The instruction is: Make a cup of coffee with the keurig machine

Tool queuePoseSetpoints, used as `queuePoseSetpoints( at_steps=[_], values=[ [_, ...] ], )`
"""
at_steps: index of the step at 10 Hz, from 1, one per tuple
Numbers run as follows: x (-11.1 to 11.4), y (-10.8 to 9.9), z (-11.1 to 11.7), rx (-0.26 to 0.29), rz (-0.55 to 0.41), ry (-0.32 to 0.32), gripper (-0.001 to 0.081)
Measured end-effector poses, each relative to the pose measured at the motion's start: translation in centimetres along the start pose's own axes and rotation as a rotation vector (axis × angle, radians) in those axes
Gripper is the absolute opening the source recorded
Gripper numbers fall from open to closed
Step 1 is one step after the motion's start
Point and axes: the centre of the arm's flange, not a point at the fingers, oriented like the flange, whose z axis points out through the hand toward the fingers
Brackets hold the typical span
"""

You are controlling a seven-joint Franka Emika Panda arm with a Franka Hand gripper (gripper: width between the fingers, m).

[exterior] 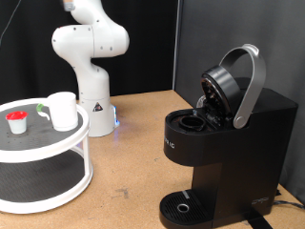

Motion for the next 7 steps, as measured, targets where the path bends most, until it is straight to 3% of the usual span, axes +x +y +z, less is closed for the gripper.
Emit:
queuePoseSetpoints(
  at_steps=[3,7],
  values=[
    [-4.7,1.8,-0.6,0.063,-0.023,-0.057,0.0806],
    [-8.1,4.1,-1.5,0.040,-0.002,-0.054,0.0806]
  ],
)
